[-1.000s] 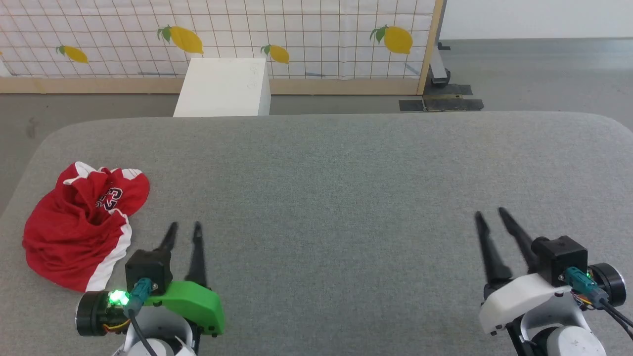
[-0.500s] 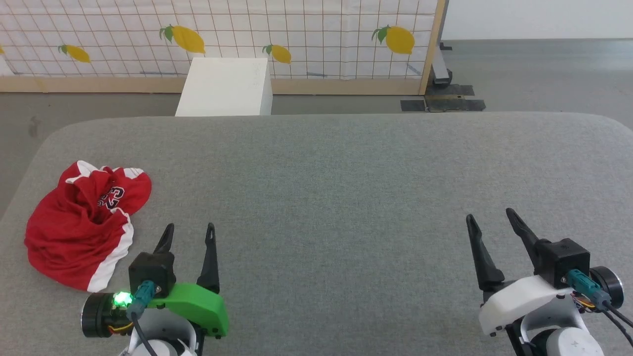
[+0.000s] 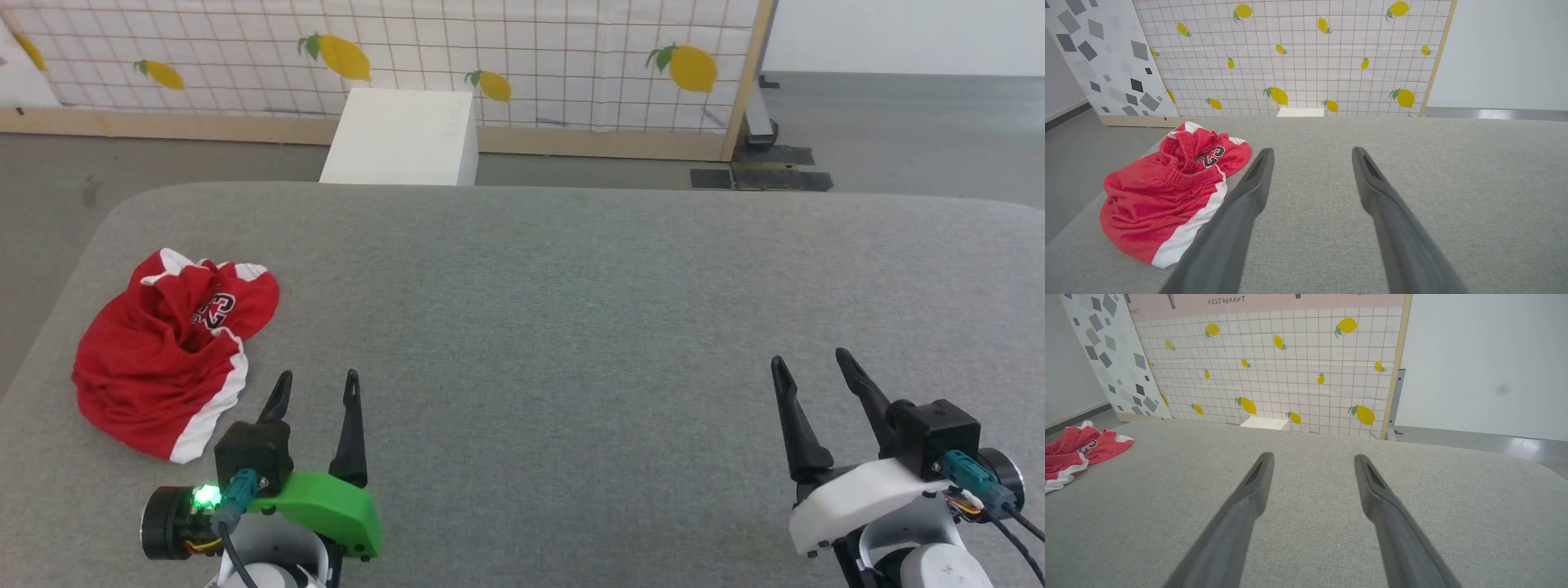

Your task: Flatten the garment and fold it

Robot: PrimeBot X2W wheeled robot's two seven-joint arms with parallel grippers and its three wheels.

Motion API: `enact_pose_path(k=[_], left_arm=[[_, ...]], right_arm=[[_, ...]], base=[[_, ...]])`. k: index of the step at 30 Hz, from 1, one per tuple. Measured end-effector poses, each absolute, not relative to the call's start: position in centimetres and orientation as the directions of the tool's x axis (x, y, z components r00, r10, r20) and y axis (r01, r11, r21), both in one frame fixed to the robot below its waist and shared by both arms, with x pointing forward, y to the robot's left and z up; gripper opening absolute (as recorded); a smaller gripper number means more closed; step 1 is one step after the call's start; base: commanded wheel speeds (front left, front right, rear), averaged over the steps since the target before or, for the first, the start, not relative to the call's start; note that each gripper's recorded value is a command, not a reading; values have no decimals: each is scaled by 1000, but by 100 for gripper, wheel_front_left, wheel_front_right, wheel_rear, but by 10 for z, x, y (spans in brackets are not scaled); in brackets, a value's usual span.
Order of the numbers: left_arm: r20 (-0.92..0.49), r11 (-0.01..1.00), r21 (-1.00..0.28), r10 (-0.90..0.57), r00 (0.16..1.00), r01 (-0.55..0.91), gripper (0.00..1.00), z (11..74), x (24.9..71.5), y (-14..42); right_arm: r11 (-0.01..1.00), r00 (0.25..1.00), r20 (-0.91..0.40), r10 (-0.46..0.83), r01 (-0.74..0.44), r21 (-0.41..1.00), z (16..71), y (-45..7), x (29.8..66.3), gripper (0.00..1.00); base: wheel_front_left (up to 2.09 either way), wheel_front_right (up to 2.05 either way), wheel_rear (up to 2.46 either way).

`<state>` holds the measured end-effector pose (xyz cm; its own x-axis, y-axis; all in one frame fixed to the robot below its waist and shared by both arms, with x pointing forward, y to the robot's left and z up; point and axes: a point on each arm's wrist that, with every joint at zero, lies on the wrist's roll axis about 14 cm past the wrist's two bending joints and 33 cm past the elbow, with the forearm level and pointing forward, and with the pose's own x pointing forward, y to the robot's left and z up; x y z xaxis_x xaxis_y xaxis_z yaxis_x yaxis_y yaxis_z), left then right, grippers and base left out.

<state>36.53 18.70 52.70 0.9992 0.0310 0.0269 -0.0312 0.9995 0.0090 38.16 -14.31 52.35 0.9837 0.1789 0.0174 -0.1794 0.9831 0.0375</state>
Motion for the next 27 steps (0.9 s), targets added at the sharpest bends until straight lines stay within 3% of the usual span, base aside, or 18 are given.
enact_pose_path(k=[27], left_arm=[[41, 978, -39, 205, 978, -203, 100, 522, 330, 237]], right_arm=[[930, 938, 15, 346, -345, 124, 511, -80, 398, 100]], base=[[0, 0, 0]])
